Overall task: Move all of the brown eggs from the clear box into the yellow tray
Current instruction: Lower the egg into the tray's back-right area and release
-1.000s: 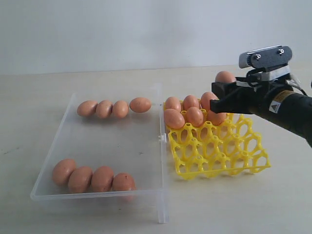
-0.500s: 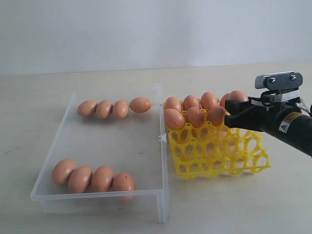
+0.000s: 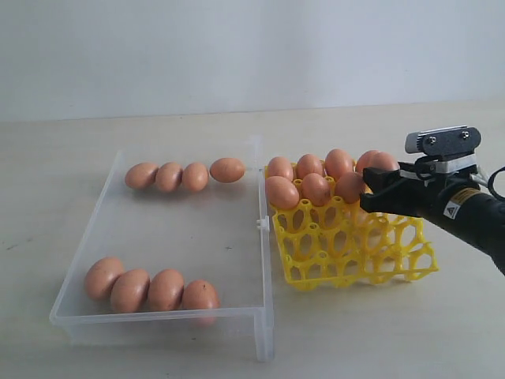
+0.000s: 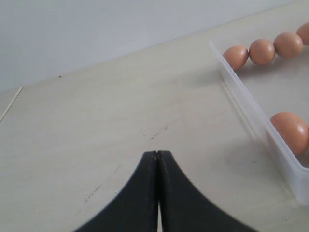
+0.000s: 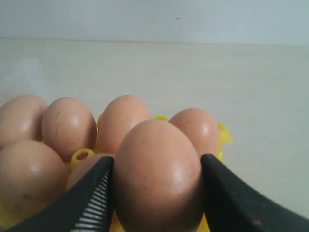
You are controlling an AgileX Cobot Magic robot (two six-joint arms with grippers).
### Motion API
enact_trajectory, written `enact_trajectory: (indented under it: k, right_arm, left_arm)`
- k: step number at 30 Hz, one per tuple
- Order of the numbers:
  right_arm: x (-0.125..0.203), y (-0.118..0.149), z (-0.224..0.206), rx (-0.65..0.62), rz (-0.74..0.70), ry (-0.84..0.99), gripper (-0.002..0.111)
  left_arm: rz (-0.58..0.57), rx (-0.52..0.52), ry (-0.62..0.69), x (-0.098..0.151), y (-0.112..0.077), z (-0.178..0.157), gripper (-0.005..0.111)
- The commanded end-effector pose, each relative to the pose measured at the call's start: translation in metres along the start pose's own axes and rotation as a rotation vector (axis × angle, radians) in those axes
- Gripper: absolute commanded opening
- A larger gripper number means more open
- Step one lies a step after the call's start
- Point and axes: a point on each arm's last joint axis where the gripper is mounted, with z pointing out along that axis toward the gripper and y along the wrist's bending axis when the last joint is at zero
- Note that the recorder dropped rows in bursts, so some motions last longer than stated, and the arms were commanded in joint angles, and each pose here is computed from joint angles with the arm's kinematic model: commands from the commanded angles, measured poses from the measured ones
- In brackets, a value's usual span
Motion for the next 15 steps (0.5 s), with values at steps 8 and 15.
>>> enact_trajectory:
  k: [8, 15]
  right_arm:
    - [-0.0111, -0.0041, 0.0135, -0.009, -0.002, 0.031, 0.036]
    - [-0.0076, -0.0048, 0.012, 0.004, 0.029, 0.068, 0.065]
  left_arm:
    - [-0.005, -0.002, -0.018, -0.0022, 0.0004, -0.0009, 0.0]
    - [-0.005, -0.002, -0.018, -0.0022, 0.0004, -0.0009, 0.0]
